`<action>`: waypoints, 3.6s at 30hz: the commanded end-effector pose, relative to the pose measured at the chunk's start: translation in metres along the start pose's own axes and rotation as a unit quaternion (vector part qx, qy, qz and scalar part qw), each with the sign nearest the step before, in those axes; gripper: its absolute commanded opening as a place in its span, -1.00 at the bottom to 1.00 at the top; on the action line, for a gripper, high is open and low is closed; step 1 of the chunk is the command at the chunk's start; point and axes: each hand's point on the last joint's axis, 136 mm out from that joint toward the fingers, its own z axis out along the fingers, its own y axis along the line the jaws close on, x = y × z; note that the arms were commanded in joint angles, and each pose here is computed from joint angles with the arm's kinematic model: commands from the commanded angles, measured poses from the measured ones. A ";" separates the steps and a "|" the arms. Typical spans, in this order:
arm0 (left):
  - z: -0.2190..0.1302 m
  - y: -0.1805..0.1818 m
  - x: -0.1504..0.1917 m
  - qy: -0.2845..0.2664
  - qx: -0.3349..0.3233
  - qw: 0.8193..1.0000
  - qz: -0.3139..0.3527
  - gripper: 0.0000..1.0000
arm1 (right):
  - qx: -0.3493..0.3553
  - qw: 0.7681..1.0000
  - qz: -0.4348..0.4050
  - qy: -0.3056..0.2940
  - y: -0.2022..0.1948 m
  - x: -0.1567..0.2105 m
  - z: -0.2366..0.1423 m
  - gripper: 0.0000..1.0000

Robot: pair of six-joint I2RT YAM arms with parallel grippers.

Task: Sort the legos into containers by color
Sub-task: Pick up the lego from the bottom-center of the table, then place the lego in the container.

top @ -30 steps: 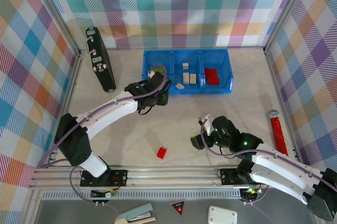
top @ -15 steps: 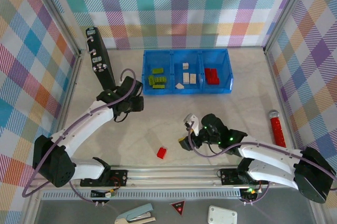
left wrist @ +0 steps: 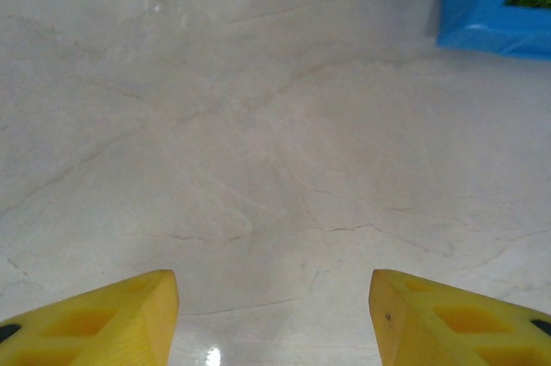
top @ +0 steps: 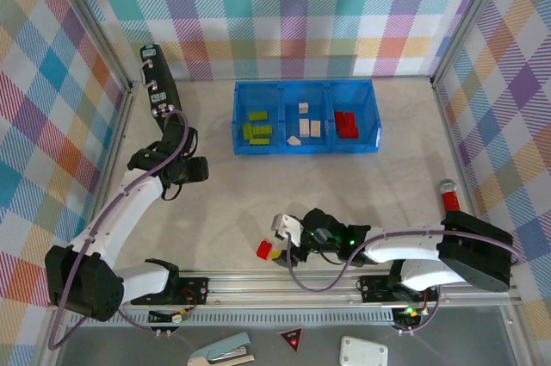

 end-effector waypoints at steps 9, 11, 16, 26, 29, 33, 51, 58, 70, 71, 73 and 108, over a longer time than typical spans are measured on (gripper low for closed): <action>0.007 0.011 0.002 0.009 0.012 1.000 -0.012 0.21 | 0.002 0.999 -0.026 -0.029 0.010 0.004 0.023 0.52; 0.007 0.012 0.002 0.010 0.013 1.000 -0.013 0.21 | 0.001 1.000 -0.018 -0.026 0.012 0.010 0.027 0.52; 0.007 0.013 0.001 0.009 0.013 1.000 -0.016 0.20 | 0.002 1.000 0.012 -0.017 0.014 0.021 0.039 0.51; 0.008 0.015 0.002 0.009 0.011 1.000 -0.018 0.19 | 0.014 0.999 0.025 -0.018 0.011 0.031 0.049 0.34; 0.007 0.015 0.002 0.008 0.013 1.000 -0.020 0.18 | 0.019 0.999 0.027 -0.022 0.010 0.029 0.049 0.26; 0.007 0.016 0.002 0.007 0.010 1.000 -0.020 0.18 | 0.022 0.999 0.026 -0.029 0.008 0.023 0.050 0.16; 0.007 0.017 0.002 0.006 0.010 1.000 -0.019 0.18 | 0.103 0.991 0.056 -0.057 -0.053 -0.002 0.039 -0.06; 0.006 0.017 0.001 0.004 0.010 1.000 -0.021 0.17 | 0.152 0.984 0.072 -0.055 -0.089 0.003 0.007 -0.22; 0.007 0.017 0.000 0.006 0.014 1.000 -0.023 0.17 | 0.298 0.926 0.203 -0.109 -0.176 0.009 -0.110 -0.41; 0.008 0.017 0.001 0.007 0.014 1.000 -0.024 0.17 | 0.308 0.919 0.218 -0.117 -0.183 0.008 -0.119 -0.42; 0.008 0.017 0.001 0.007 0.015 1.000 -0.023 0.17 | 0.329 0.910 0.228 -0.110 -0.196 0.007 -0.133 -0.43; 0.006 0.017 0.000 0.003 0.017 1.000 -0.026 0.17 | 0.400 0.805 0.432 0.076 -0.493 0.018 -0.149 -0.60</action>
